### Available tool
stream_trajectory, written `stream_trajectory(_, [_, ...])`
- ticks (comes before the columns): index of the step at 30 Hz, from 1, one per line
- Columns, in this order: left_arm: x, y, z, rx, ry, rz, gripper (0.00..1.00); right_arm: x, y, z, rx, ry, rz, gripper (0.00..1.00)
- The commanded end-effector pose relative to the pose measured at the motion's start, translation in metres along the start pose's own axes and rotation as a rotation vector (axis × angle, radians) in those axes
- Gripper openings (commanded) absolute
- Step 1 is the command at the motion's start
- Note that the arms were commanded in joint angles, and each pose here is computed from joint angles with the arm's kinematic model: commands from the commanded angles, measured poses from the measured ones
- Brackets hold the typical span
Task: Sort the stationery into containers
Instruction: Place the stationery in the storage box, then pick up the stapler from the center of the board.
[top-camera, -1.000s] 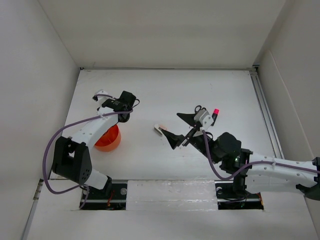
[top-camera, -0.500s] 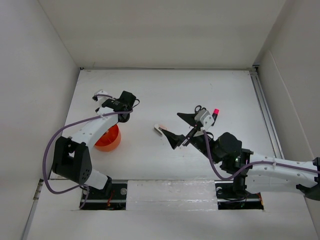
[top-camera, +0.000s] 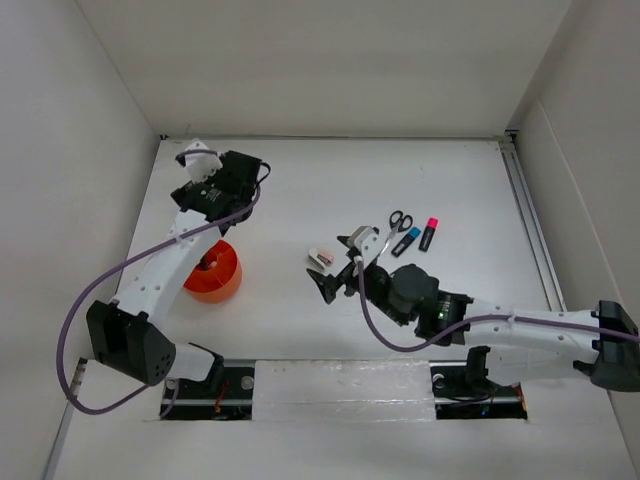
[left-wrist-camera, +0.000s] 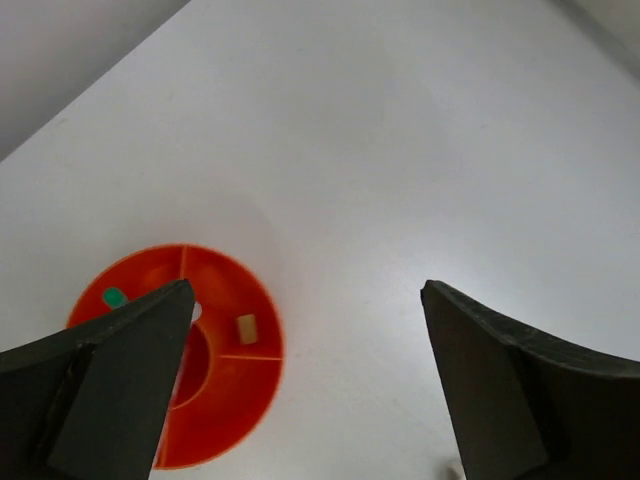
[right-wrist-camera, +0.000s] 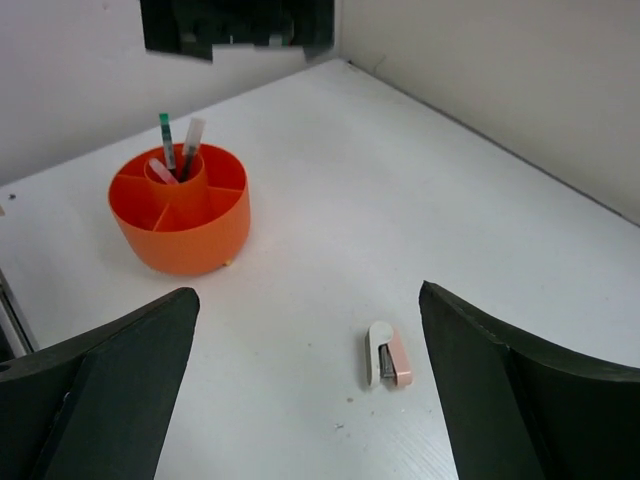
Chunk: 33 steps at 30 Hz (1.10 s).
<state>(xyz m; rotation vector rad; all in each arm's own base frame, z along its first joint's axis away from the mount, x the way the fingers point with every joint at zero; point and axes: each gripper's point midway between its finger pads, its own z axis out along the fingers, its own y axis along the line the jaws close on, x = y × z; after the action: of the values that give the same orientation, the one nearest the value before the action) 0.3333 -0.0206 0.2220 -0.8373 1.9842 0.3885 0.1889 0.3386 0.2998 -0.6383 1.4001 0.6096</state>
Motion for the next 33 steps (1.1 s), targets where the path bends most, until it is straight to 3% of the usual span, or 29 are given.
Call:
stream_trajectory(1, [-0.047, -0.022, -0.023, 0.149, -0.049, -0.024, 0.98, -0.027, -0.018, 0.01, 0.063, -0.05, 0.052, 0.97])
stream_trajectory(5, [-0.059, -0.05, -0.047, 0.344, -0.01, 0.056, 1.0, -0.002, -0.064, 0.03, 0.179, 0.078, 0.114, 1.0])
stream_trajectory(7, [-0.063, -0.057, -0.064, 0.418, 0.035, 0.058, 1.0, 0.035, -0.071, 0.041, 0.159, 0.222, 0.126, 1.0])
stream_trajectory(10, [-0.071, -0.046, -0.084, 0.468, 0.043, 0.032, 1.0, 0.068, -0.088, 0.053, 0.159, 0.35, 0.102, 1.0])
stream_trajectory(12, [-0.089, -0.022, -0.104, 0.511, -0.032, -0.057, 1.0, 0.076, -0.082, 0.061, 0.09, 0.4, 0.087, 1.0])
stream_trajectory(17, [-0.082, 0.01, -0.126, 0.664, -0.159, -0.11, 1.0, 0.153, -0.074, 0.064, -0.024, 0.694, 0.04, 0.99])
stream_trajectory(25, [-0.058, 0.055, -0.116, 0.579, -0.171, -0.156, 1.0, 0.224, -0.067, 0.077, -0.065, 0.857, 0.047, 0.97])
stream_trajectory(33, [-0.047, 0.074, -0.13, 0.7, -0.239, -0.223, 1.0, 0.261, -0.074, 0.085, -0.051, 0.933, 0.046, 0.97])
